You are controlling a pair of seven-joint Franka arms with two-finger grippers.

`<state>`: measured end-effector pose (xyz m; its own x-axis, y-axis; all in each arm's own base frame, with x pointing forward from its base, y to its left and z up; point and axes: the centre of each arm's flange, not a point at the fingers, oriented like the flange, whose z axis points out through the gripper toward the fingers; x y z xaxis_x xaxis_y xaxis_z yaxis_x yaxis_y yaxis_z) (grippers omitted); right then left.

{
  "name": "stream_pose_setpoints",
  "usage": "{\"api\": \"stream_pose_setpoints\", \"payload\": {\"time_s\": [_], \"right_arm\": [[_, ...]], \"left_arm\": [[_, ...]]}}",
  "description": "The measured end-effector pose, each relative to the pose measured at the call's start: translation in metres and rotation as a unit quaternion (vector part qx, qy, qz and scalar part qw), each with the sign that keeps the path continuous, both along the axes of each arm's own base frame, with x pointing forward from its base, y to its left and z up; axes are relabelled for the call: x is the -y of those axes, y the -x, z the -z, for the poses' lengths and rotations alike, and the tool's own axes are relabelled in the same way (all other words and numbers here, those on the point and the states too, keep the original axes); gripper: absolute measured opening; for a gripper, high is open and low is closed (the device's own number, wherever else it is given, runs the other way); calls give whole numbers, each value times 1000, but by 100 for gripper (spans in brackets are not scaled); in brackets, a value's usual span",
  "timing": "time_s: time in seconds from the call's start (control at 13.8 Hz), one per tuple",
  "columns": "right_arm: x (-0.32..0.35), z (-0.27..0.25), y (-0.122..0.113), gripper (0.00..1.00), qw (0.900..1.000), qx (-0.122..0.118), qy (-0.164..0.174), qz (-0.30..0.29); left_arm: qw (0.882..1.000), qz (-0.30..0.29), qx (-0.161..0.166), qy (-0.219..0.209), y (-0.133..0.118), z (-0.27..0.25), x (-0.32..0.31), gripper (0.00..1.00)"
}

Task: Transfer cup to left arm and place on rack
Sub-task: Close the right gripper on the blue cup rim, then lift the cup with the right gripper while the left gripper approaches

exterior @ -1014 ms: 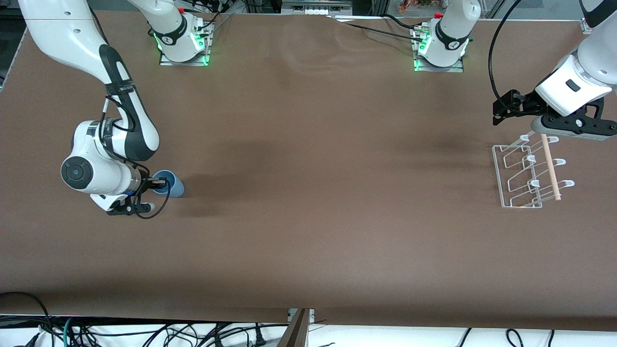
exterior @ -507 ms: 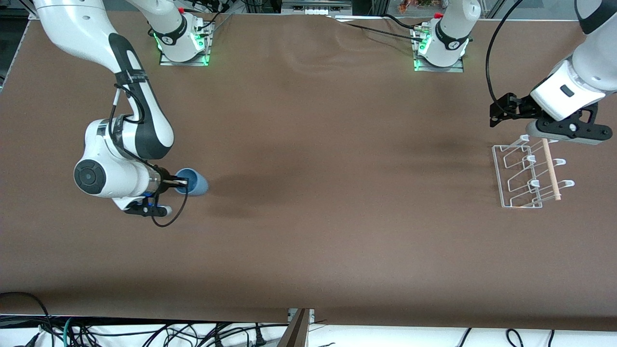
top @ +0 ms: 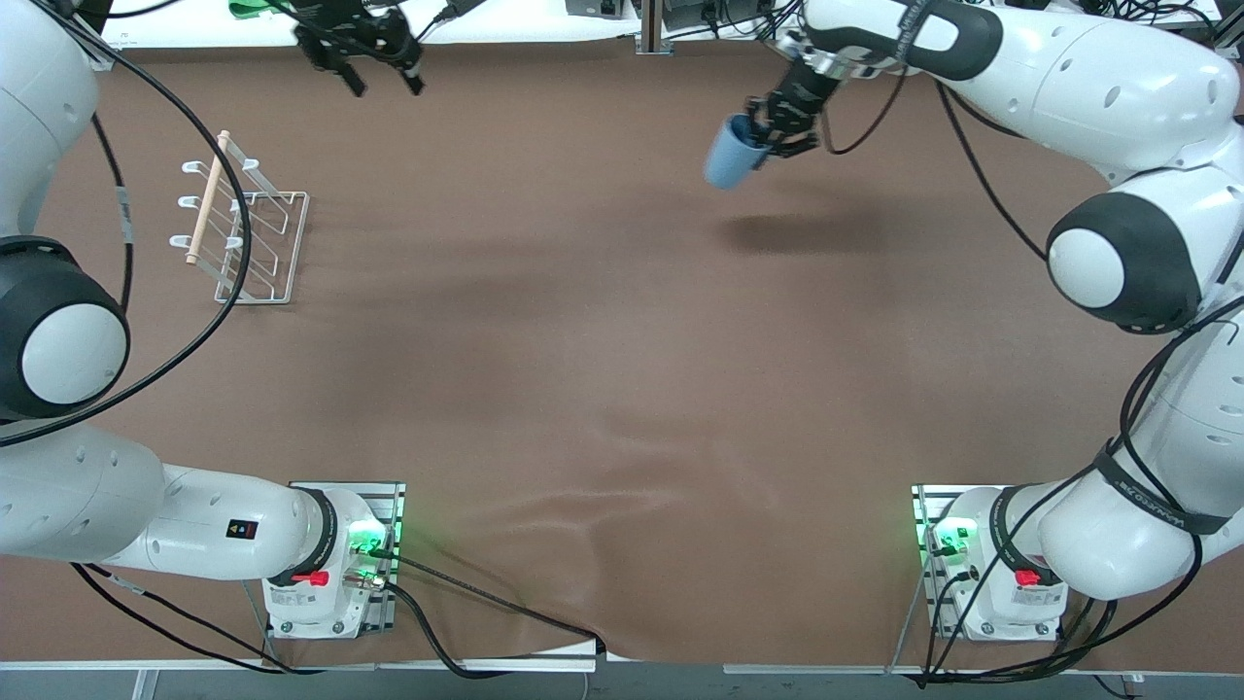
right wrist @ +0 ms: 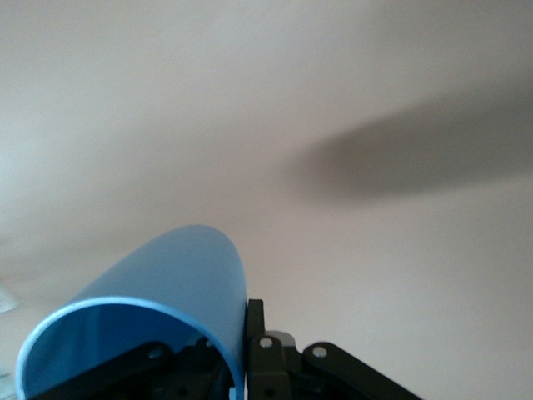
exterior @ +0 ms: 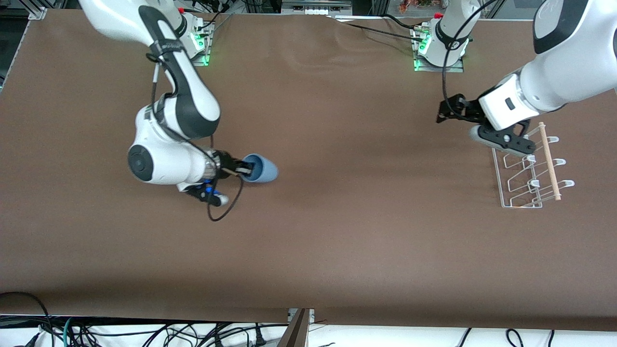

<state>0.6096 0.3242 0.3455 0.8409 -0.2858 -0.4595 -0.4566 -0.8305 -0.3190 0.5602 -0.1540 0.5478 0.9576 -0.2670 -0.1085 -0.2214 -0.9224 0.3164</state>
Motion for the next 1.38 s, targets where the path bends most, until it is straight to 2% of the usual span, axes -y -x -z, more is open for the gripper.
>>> {"api": "stream_pose_setpoints", "payload": {"time_s": [0.14, 0.29, 0.51, 0.72, 1.01, 1.16, 1.38], "right_arm": [[-40, -24, 9, 5, 998, -23, -57, 32], [-63, -50, 11, 5, 993, -37, -99, 56], [-76, -90, 6, 5, 986, -48, -138, 85], [-92, -107, 12, 5, 983, -57, -149, 89], [-102, -109, 19, 5, 983, -67, -150, 87], [-103, -111, 19, 5, 982, -66, -152, 86], [-106, -113, 21, 5, 982, -65, -153, 85]], "left_arm": [[998, 39, 5, 51, -2, 0, 20, 100], [990, 103, 28, 96, -11, 7, 28, 100], [962, 222, 93, 133, -23, 23, 47, 100], [921, 326, 156, 148, -24, 29, 82, 100], [873, 397, 223, 175, -29, 39, 116, 100], [858, 407, 243, 198, -33, 51, 130, 100], [843, 417, 259, 219, -34, 67, 153, 100]]}}
